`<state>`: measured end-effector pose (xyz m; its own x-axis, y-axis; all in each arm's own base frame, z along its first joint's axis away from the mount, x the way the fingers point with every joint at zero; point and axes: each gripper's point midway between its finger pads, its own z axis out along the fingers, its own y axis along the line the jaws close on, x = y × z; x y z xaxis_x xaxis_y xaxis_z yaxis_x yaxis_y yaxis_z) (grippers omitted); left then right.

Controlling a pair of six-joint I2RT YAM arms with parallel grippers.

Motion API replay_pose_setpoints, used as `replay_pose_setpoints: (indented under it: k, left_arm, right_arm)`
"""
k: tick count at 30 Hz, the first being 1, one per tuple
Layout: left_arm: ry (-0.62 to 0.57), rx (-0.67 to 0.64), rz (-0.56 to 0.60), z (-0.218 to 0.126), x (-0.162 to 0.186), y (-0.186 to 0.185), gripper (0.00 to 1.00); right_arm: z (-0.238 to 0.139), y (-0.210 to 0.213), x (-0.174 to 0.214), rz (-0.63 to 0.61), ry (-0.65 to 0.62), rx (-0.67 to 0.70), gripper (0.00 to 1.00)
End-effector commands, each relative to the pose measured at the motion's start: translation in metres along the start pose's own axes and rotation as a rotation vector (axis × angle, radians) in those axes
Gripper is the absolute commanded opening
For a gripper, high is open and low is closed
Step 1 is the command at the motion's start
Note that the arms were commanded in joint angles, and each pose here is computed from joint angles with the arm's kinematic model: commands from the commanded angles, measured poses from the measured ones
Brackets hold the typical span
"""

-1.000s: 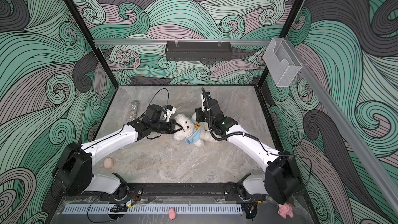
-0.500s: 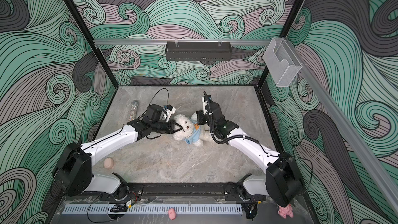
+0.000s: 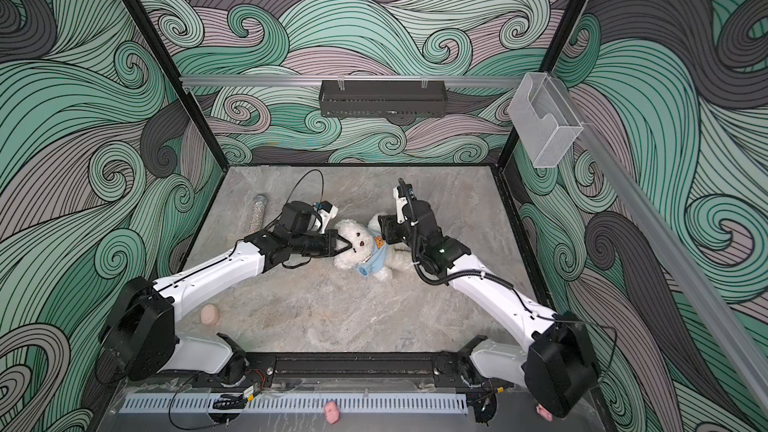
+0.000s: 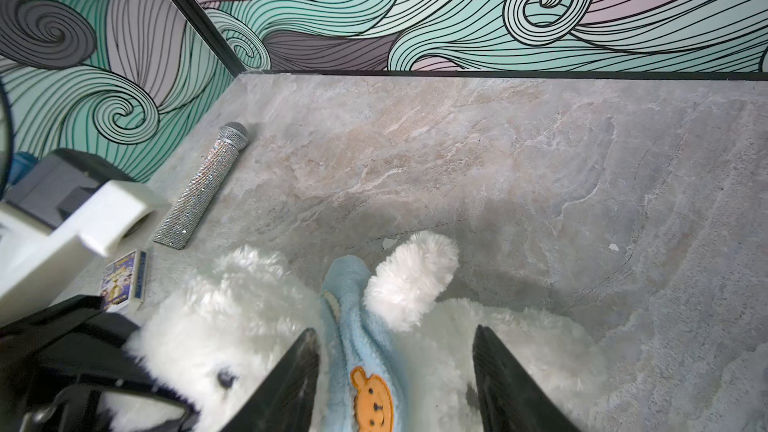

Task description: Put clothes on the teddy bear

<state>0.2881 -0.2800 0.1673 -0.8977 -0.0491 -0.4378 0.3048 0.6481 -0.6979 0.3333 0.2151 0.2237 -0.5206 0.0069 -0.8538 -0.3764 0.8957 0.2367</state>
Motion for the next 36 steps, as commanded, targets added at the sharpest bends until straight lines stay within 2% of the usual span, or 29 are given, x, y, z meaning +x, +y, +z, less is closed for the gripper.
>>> replay_pose_setpoints:
  k: [1,3,7,9,15,22,31,36]
  left_arm:
    - [-0.100,0.118,-0.002,-0.017,-0.025,-0.025,0.00]
    - [-0.116,0.130,-0.018,-0.020,-0.027,-0.023,0.00]
    - [-0.105,0.110,-0.022,-0.021,-0.024,-0.017,0.00]
    - [-0.096,0.115,-0.025,-0.020,-0.023,-0.017,0.00]
    - [-0.083,0.131,-0.018,-0.020,-0.022,-0.021,0.00]
    - [-0.066,0.136,-0.010,-0.018,-0.022,-0.022,0.00]
    - [-0.068,0.141,0.007,-0.019,-0.021,-0.023,0.00]
    - [-0.124,0.241,-0.068,-0.033,-0.025,-0.023,0.00]
  right_arm:
    - [-0.019,0.006,0.007,-0.031,-0.002,-0.052,0.71]
    - [-0.028,0.008,0.012,-0.049,0.013,-0.069,0.79]
    - [-0.034,0.013,0.013,-0.081,0.014,-0.104,0.85]
    - [-0.036,0.017,0.009,-0.069,-0.010,-0.124,0.99]
    - [-0.038,0.027,-0.003,-0.068,-0.035,-0.170,0.99]
    - [-0.035,0.020,-0.015,-0.056,-0.039,-0.105,0.99]
    - [-0.024,0.024,-0.006,-0.074,-0.002,-0.096,0.99]
    - [-0.036,0.006,0.010,-0.060,0.038,-0.016,0.99]
